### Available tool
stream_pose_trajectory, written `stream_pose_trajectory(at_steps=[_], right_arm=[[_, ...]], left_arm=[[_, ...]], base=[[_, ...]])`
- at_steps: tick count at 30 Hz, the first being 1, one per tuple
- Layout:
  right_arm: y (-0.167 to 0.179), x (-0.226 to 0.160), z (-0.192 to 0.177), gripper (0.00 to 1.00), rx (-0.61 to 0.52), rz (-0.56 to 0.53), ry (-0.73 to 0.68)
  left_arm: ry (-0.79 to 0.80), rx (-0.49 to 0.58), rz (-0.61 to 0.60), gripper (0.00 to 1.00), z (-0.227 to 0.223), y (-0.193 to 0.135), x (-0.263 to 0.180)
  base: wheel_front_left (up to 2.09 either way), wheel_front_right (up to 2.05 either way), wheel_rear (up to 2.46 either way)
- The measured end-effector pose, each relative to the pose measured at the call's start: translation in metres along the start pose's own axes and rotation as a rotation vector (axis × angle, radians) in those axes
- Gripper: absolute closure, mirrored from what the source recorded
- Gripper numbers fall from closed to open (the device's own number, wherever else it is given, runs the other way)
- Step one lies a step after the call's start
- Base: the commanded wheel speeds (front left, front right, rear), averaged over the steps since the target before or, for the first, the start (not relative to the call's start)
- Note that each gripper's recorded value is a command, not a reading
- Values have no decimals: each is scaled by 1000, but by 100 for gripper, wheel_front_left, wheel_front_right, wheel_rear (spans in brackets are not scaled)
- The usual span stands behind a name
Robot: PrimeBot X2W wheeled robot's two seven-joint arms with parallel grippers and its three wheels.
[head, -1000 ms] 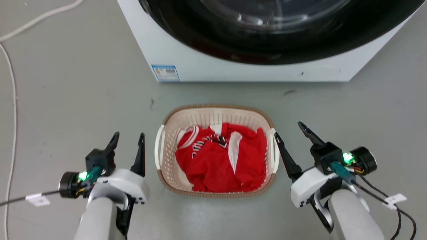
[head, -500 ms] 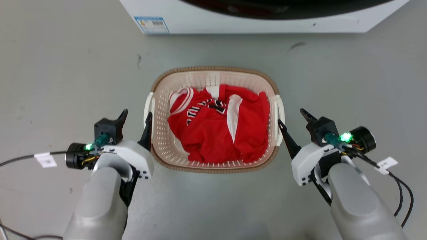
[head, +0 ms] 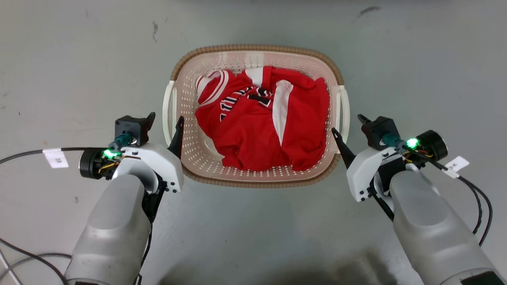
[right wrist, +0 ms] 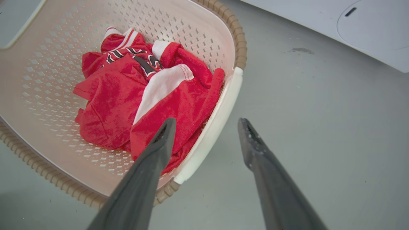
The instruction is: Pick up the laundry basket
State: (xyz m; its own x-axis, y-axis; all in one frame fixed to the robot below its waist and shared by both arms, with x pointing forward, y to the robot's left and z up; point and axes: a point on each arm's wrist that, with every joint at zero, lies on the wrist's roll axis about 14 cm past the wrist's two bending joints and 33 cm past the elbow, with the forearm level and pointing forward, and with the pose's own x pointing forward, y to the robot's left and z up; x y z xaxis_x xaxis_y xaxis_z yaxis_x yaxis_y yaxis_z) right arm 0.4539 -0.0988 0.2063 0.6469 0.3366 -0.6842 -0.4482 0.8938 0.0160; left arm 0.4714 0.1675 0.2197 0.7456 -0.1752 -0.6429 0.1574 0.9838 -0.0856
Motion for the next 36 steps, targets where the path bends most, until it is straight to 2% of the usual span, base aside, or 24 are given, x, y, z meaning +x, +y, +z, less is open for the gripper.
stream_pose_trajectory(at_steps=[16,31,32,33,34,35,36], right_arm=[[-1,33,-32,0,18,28,110],[4,44,-46,0,13,59,151],[5,45,-48,50,14,61,156],[5,46,-48,75,14,62,156],[5,47,-47,100,12,64,155],[6,47,-47,100,10,67,155],[6,48,-47,100,10,69,156]], left_arm=[[147,20,-37,0,-43,-1,24],[196,31,-65,0,-54,-5,40],[195,30,-66,0,-54,-5,41],[195,33,-69,12,-53,-6,41],[198,34,-71,85,-54,-6,42],[202,34,-73,100,-55,-7,41],[205,33,-74,100,-56,-7,41]], base=[[0,0,0],[0,0,0],[0,0,0],[0,0,0],[0,0,0],[0,0,0],[0,0,0]])
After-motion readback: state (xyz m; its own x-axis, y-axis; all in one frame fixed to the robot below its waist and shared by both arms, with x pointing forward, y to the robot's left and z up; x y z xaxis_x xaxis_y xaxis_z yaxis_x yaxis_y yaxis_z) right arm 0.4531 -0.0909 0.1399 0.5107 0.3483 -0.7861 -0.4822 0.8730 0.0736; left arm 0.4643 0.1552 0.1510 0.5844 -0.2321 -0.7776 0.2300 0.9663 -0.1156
